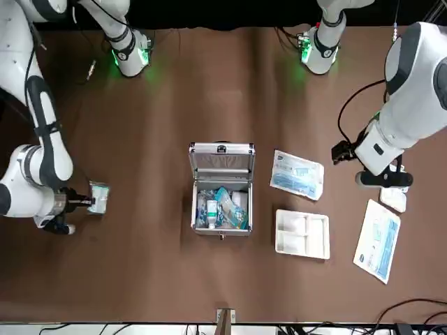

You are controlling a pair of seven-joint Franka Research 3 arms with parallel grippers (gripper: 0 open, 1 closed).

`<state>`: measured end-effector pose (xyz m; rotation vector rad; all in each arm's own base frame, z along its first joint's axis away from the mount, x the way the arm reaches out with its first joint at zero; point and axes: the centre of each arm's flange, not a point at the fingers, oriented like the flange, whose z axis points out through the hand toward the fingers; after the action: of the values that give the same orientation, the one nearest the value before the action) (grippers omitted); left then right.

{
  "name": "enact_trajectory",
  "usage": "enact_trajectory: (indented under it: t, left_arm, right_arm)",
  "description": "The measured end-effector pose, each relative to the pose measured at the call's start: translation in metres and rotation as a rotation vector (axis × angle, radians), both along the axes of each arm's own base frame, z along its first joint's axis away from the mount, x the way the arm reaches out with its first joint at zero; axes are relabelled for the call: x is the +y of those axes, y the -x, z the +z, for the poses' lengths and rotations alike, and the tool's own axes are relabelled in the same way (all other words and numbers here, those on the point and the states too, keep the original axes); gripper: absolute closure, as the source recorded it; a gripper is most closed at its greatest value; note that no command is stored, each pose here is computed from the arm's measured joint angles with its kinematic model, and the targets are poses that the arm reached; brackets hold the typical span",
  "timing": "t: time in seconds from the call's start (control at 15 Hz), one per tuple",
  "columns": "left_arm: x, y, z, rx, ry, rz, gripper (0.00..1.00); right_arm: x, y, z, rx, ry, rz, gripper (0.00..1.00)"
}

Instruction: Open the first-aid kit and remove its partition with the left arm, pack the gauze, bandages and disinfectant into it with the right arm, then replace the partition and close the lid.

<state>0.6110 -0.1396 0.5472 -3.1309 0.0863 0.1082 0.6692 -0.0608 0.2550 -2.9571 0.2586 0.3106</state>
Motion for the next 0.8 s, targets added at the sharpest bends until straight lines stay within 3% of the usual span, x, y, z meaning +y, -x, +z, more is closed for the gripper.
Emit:
enact_trajectory:
  t: [0.33, 0.67, 0.8]
  left_arm:
    - [-0.001, 0.004, 0.015, -0.025, 0.001, 0.000, 0.00]
    - [-0.002, 0.013, 0.039, -0.068, 0.003, -0.004, 0.00]
    - [0.003, 0.015, 0.050, -0.093, 0.005, -0.010, 0.00]
  right_arm:
    - [0.160, -0.026, 0.071, -0.048, -0.087, -0.185, 0.97]
    - [0.308, -0.006, 0.112, -0.059, -0.147, -0.174, 0.97]
    - [0.359, 0.006, 0.119, -0.106, -0.178, -0.146, 0.97]
